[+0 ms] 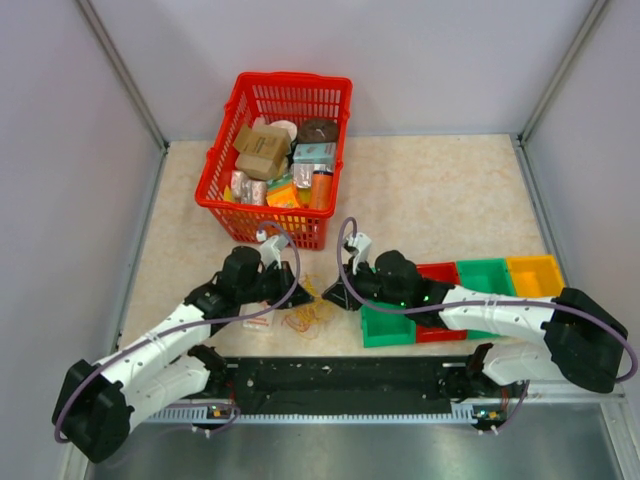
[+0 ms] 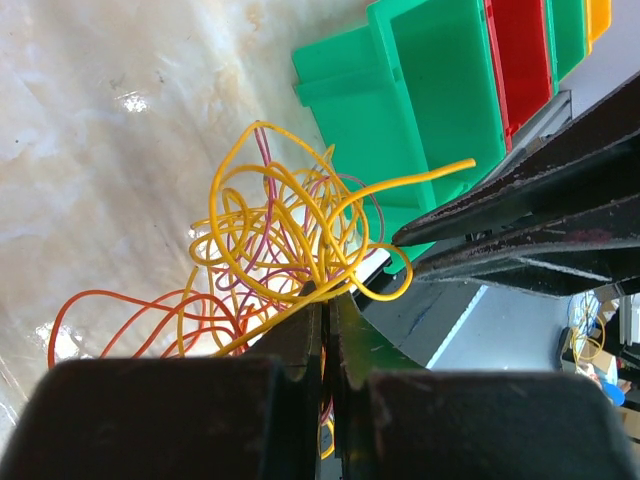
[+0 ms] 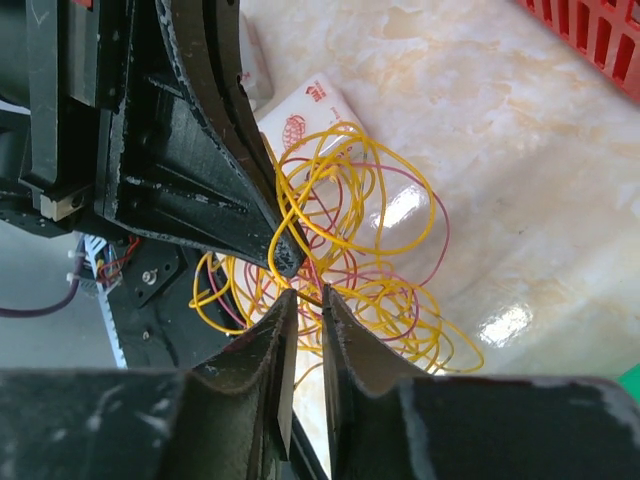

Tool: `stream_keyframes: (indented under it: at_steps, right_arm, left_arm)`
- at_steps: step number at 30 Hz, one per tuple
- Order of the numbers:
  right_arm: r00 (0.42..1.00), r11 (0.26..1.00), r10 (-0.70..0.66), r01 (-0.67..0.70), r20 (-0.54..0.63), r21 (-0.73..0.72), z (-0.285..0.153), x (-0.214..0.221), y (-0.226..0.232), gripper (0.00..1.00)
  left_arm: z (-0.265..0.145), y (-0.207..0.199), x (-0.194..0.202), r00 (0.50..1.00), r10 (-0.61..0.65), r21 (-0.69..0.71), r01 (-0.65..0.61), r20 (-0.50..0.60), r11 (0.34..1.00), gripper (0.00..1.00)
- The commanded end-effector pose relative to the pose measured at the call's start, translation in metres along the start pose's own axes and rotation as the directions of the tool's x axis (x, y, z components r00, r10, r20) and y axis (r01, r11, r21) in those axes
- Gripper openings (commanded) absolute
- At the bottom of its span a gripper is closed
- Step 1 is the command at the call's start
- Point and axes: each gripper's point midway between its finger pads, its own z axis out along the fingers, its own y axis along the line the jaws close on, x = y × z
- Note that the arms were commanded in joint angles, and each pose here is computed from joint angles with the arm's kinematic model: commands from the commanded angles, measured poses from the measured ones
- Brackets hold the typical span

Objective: Untangle the cables

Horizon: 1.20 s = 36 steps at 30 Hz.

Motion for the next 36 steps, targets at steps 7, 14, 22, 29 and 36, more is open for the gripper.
stream_keyframes:
  at_steps: [7, 14, 22, 29, 36]
  right_arm:
    - [0.997, 0.997, -0.068, 0.067, 0.035, 0.031, 0.008, -0.011, -0.003, 0.33]
    - [0.996, 0.995, -0.086, 0.084, 0.035, 0.058, 0.011, -0.016, -0.007, 0.36]
    - [0.994, 0.990, -0.076, 0.065, 0.081, 0.126, -0.001, -0.032, -0.011, 0.00]
    - [0.944, 0.960, -0.007, -0.086, 0.330, 0.267, -0.080, -0.102, -0.007, 0.00]
    - [0.878, 0.978, 0.037, -0.131, 0.478, 0.165, -0.140, -0.177, 0.042, 0.00]
  left_arm:
    - [0.004, -0.013, -0.002, 1.000, 0.008, 0.069, -0.008, 0.001, 0.998, 0.00]
    - [0.004, -0.010, 0.003, 1.000, 0.011, 0.062, -0.010, -0.012, 0.998, 0.01]
    - [0.008, 0.001, 0.008, 1.000, -0.009, 0.022, 0.010, -0.023, 1.000, 0.11]
    - [0.013, 0.043, 0.014, 0.996, -0.082, -0.200, 0.073, -0.033, 0.977, 0.15]
    - [0.022, 0.046, 0.021, 0.995, -0.091, -0.163, 0.083, -0.046, 0.983, 0.35]
